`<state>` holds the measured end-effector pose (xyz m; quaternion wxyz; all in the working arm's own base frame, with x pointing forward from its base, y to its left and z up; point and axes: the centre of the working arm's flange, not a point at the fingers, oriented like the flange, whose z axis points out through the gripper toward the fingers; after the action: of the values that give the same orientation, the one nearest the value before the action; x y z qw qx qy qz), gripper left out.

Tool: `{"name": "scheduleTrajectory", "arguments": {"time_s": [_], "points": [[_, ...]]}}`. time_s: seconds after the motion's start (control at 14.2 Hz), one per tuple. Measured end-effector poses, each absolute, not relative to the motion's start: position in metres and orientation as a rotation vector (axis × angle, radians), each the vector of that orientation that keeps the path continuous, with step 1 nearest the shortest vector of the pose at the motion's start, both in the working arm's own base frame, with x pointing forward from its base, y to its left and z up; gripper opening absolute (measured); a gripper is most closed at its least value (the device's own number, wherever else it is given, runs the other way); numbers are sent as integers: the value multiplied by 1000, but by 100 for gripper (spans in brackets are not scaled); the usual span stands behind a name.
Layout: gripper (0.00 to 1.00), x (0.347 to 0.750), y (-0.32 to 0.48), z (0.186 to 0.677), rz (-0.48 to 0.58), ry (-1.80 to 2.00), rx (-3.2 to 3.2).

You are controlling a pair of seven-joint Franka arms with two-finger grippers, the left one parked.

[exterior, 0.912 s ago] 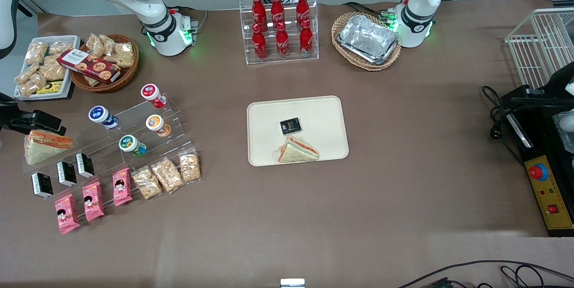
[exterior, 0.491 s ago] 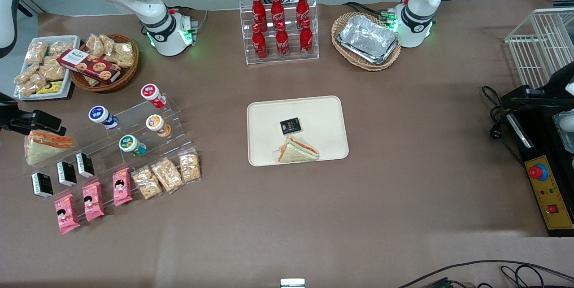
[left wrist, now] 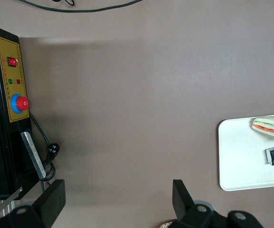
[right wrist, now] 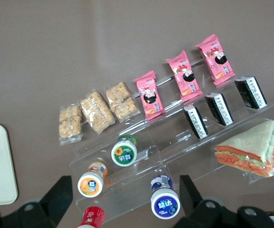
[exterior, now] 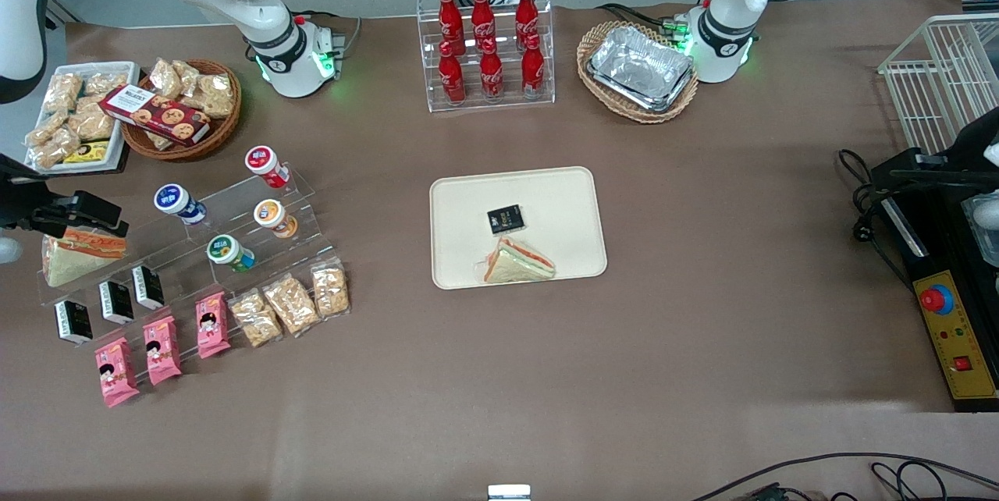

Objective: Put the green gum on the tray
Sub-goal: 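Move the right gripper down to the green-capped gum bottle on the rack, then close the right gripper on the green-capped gum bottle and lift it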

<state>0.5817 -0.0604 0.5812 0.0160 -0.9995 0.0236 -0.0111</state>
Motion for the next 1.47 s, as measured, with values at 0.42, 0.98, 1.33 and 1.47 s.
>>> {"name": "scheduleTrajectory", "arguments": {"time_s": [0.42, 0.98, 1.33, 1.47], "points": [[100, 565, -58, 588, -35, 49, -3091], [100, 529, -44, 431, -86, -20, -3114], [100, 514, -41, 371, -74, -23, -3124], [100, 515, -40, 361, -68, -23, -3129]]}}
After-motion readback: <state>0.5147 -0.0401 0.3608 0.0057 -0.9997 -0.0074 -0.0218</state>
